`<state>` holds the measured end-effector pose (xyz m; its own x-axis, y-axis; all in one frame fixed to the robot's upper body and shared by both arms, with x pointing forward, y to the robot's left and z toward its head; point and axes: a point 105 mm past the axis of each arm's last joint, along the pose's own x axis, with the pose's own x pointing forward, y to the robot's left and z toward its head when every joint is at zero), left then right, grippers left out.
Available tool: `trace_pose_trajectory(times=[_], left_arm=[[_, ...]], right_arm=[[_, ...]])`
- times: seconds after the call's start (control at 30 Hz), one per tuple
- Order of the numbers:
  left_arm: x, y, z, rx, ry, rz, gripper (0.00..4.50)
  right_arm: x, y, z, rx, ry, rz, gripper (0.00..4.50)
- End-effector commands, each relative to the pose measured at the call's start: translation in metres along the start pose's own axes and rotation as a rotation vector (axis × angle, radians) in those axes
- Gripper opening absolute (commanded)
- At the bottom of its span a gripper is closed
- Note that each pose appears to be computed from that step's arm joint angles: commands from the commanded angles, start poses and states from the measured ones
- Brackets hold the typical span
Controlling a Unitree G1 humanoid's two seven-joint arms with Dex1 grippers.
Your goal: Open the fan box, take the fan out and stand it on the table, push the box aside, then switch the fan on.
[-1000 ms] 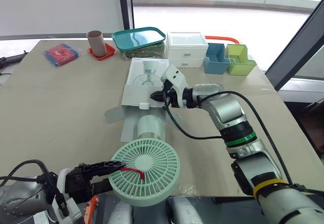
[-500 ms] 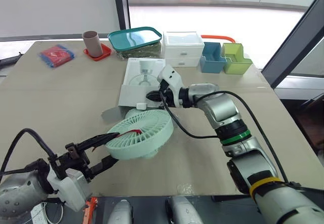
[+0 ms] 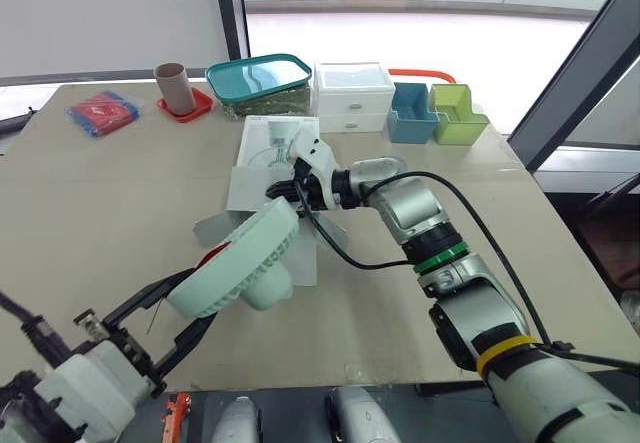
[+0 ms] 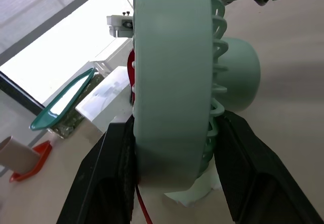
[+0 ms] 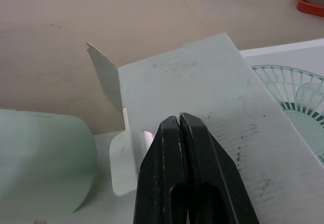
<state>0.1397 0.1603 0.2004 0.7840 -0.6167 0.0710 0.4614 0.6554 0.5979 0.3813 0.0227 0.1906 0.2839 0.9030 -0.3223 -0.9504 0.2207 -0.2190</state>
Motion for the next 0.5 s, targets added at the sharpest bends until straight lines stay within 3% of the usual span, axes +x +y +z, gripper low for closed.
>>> trace_pose_trajectory(times=[0.03, 0.27, 0.5], left_arm=[[-0.010, 0.007, 0.005, -0.030, 0.011, 0.086, 1.69], [-0.028, 0.007, -0.009, -0.171, 0.083, 0.167, 1.69], [-0.044, 0.043, -0.017, -0.214, 0.060, 0.333, 1.69]], right_arm=[[0.006, 0.004, 0.018, -0.058, -0.037, 0.038, 0.00], [0.013, 0.005, 0.020, -0.070, -0.042, 0.066, 0.00], [0.013, 0.005, 0.021, -0.073, -0.049, 0.066, 0.00]])
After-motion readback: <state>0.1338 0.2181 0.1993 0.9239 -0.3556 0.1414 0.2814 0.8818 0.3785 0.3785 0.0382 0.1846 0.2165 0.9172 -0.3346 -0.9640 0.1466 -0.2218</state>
